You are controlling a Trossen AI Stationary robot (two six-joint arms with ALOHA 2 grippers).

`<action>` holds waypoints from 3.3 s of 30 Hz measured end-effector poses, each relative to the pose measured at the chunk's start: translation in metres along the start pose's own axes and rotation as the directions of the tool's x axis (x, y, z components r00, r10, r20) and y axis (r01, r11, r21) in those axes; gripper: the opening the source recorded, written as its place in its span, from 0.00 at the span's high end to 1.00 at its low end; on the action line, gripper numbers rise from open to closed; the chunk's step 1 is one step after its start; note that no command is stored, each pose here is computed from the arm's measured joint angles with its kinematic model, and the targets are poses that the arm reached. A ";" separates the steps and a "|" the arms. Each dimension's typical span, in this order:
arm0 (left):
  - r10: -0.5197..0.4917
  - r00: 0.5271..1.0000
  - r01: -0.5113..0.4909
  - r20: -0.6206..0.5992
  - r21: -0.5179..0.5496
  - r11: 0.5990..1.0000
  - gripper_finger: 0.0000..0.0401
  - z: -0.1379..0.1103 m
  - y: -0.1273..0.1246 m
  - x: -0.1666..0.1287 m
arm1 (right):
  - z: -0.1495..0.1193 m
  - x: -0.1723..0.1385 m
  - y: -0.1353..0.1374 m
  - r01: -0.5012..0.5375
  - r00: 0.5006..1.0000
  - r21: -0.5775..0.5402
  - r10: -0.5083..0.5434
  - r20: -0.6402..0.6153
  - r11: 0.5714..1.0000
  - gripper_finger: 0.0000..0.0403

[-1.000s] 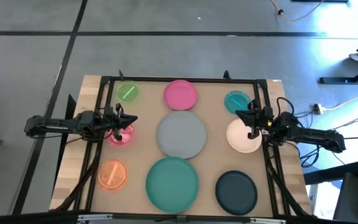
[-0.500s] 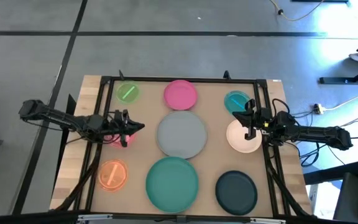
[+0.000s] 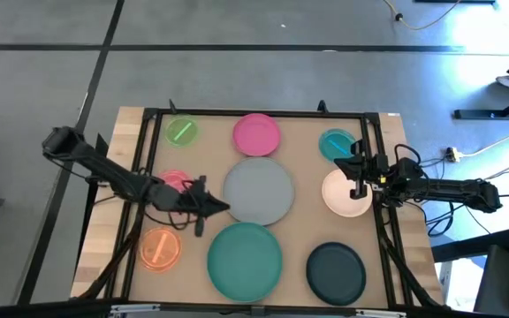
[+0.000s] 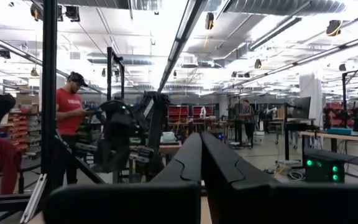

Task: Stack plastic plates
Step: Stack the blue plate on top of the gray plate

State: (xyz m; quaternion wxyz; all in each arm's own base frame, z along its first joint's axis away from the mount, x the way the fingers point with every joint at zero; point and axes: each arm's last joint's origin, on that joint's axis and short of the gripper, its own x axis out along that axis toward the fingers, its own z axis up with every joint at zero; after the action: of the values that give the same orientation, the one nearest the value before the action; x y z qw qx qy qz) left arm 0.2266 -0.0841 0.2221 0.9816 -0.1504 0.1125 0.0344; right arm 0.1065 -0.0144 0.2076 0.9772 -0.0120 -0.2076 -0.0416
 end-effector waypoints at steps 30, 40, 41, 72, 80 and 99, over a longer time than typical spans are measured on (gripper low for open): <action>0.115 0.938 -0.080 -0.326 0.118 0.990 0.67 -0.041 -0.009 0.099 | -0.001 0.000 0.000 0.001 1.000 0.000 -0.001 -0.006 1.000 0.99; 0.170 0.894 -0.113 -0.415 0.159 0.981 0.67 -0.065 -0.002 0.105 | -0.001 0.000 -0.001 0.025 1.000 0.000 -0.025 -0.010 1.000 0.99; 0.174 0.889 -0.118 -0.423 0.156 0.981 0.67 -0.068 -0.001 0.106 | -0.001 0.000 -0.001 0.025 1.000 0.000 -0.025 -0.013 1.000 0.99; 0.105 0.878 -0.054 -0.467 0.123 0.991 0.71 -0.077 -0.002 0.110 | -0.002 0.000 -0.001 0.049 0.999 -0.003 -0.050 -0.021 0.999 0.99; 0.082 0.871 -0.030 -0.485 0.115 0.993 0.92 -0.078 -0.002 0.110 | -0.003 0.000 -0.002 0.055 0.998 -0.004 -0.055 -0.026 0.998 0.99; 0.064 0.916 -0.021 -0.395 0.110 0.994 0.97 -0.046 -0.008 0.097 | -0.002 0.000 -0.002 0.057 0.998 -0.004 -0.057 -0.025 0.998 0.99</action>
State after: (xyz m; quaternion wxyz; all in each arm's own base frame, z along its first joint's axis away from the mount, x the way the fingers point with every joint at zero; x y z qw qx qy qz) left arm 0.3124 -0.1029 0.1590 0.9437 -0.1008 0.3146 0.0185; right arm 0.1073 -0.0162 0.2053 0.9782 -0.0070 -0.1956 -0.0699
